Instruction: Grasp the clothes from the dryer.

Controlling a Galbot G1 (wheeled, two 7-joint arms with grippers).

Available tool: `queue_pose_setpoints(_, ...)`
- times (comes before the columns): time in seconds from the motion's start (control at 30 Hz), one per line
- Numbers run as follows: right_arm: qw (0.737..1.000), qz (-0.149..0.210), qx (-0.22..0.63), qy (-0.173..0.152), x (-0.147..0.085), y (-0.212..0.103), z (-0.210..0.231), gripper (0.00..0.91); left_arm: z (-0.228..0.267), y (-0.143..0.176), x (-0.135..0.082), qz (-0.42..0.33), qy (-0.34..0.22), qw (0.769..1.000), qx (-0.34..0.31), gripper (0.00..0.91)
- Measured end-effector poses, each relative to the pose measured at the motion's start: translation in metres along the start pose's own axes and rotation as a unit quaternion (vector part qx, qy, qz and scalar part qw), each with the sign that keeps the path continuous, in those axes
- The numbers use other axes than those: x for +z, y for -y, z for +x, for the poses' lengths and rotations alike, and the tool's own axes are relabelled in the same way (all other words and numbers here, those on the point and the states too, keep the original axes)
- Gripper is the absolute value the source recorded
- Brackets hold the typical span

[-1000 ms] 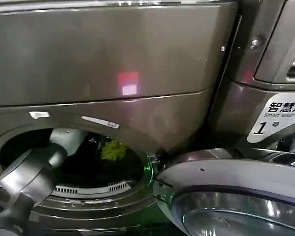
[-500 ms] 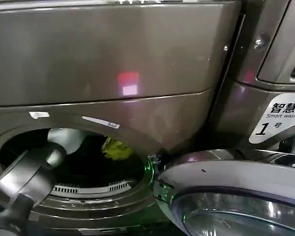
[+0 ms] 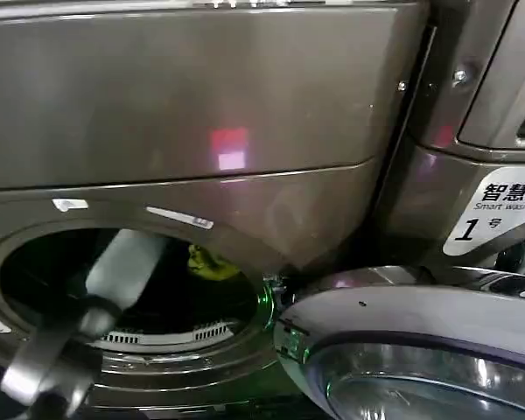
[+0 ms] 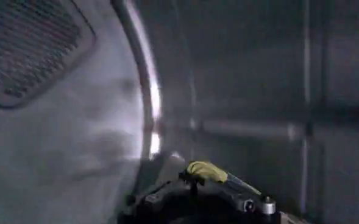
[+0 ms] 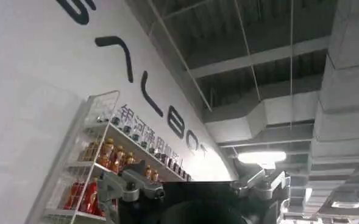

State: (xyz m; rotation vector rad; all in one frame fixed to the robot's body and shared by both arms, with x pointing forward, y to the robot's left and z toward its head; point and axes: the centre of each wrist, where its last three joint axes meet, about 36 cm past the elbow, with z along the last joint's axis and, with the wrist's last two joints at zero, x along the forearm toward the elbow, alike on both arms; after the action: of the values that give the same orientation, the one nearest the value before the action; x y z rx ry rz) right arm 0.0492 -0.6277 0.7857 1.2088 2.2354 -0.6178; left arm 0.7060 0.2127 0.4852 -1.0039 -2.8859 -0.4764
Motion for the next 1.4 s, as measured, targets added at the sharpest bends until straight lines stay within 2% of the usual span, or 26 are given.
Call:
queue_pose_setpoints(0.17,1.0,-0.002,0.0,0.001,0.002,0.0,0.0,0.907,0.007,0.02,0.0,0.049,0.066,0.991,-0.106,0.0)
queue_pose_setpoints(0.37,1.0,-0.004,0.001,0.002,0.003,-0.002,0.0,0.907,0.024,0.036,-0.003,0.1,0.122,0.961,-0.228,0.0)
queue_pose_setpoints(0.6,1.0,0.007,0.007,0.003,-0.002,0.003,-0.001,0.907,0.049,0.059,0.007,0.127,0.144,0.928,-0.32,0.0)
queue_pose_setpoints(0.87,1.0,0.016,0.004,0.001,-0.004,0.003,-0.001,0.907,0.07,0.091,0.028,0.123,0.133,0.915,-0.359,0.0)
queue_pose_setpoints(1.4,1.0,0.017,0.001,0.006,-0.006,0.003,-0.003,0.907,0.078,0.1,0.029,0.102,0.129,0.914,-0.371,0.0)
